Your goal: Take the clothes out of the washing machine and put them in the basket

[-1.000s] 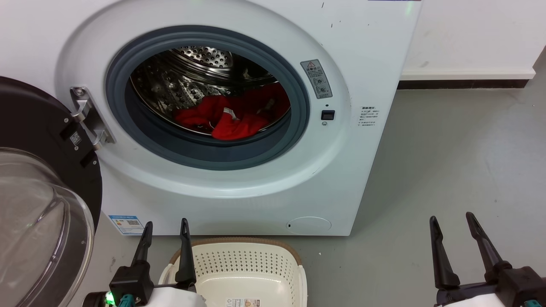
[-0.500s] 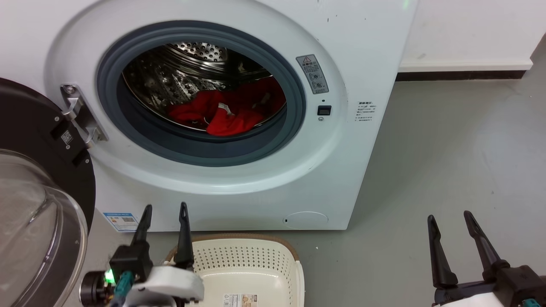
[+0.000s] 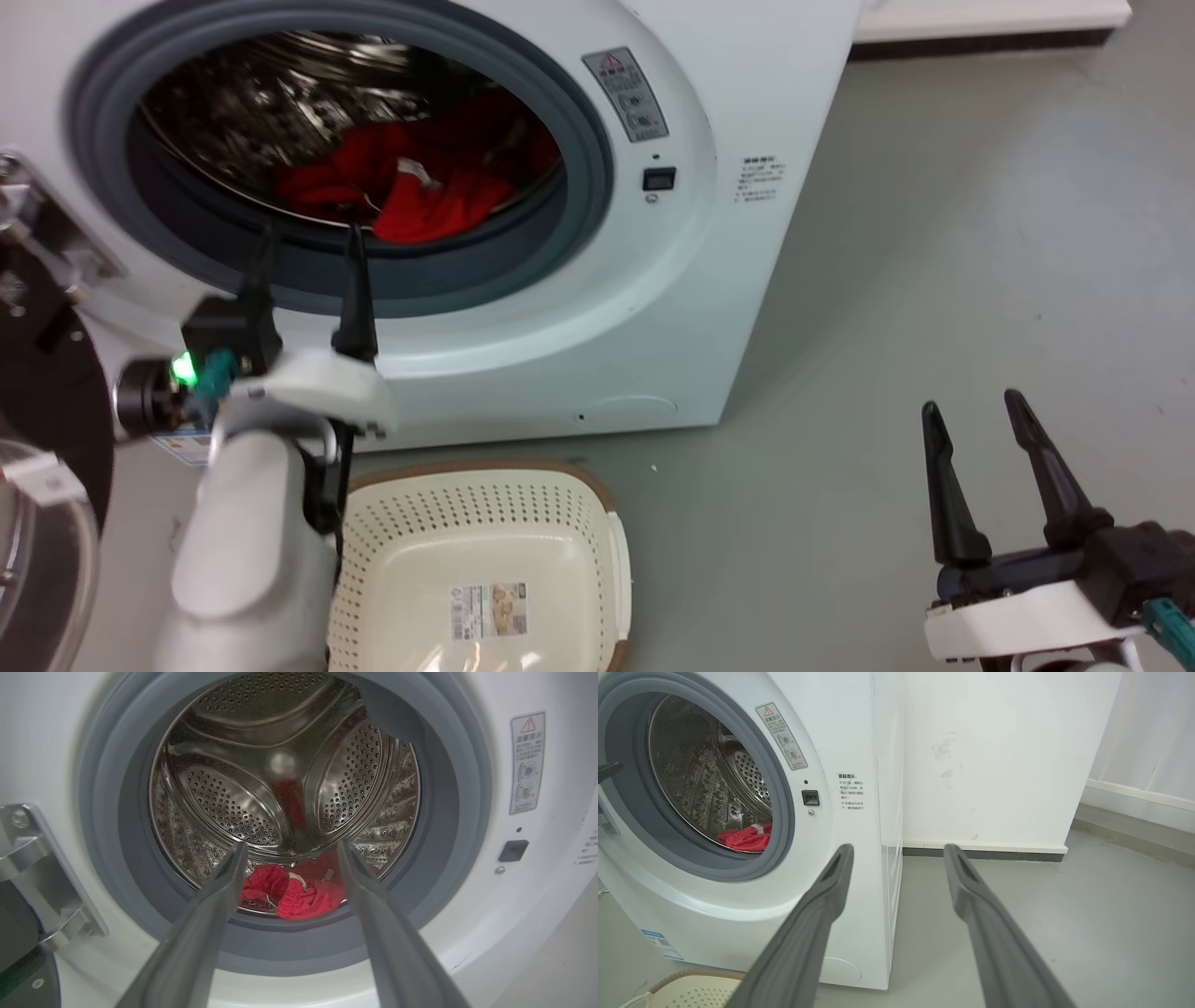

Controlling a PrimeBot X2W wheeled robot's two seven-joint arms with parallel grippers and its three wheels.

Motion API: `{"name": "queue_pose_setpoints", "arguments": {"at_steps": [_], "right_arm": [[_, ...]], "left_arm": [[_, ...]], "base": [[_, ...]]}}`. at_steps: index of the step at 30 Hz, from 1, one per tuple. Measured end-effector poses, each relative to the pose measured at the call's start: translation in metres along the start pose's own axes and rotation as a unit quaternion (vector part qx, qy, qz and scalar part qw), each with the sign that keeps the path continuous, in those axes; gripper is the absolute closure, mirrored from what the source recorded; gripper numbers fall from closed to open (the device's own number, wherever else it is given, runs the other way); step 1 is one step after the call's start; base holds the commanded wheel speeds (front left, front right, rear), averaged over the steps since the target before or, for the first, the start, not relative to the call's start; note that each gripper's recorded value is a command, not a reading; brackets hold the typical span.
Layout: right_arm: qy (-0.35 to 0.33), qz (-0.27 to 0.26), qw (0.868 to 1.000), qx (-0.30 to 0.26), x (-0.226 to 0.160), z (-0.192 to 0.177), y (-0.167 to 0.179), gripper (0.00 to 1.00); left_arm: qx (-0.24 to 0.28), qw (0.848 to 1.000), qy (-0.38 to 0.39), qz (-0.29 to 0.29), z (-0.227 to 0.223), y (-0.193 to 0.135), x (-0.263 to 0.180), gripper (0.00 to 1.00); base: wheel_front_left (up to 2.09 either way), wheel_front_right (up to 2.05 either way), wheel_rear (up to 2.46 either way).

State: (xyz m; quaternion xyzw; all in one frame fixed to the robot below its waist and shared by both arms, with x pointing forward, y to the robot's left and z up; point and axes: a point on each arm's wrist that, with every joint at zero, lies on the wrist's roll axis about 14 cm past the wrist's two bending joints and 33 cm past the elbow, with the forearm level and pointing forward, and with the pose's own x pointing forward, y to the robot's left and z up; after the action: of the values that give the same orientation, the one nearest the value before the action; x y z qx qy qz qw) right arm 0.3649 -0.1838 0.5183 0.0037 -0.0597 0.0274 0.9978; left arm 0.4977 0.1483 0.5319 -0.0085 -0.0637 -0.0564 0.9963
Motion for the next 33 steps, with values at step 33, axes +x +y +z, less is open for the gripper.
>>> {"name": "queue_pose_setpoints", "arguments": {"at_steps": [33], "right_arm": [[0.086, -0.072, 0.994, 0.005, 0.055, -0.082, -0.056, 0.0]], "left_arm": [[0.11, 0.926, 0.344, -0.108, -0.187, -0.035, 0.192, 0.0]], "base": [[0.0, 0.0, 0.0]]}}
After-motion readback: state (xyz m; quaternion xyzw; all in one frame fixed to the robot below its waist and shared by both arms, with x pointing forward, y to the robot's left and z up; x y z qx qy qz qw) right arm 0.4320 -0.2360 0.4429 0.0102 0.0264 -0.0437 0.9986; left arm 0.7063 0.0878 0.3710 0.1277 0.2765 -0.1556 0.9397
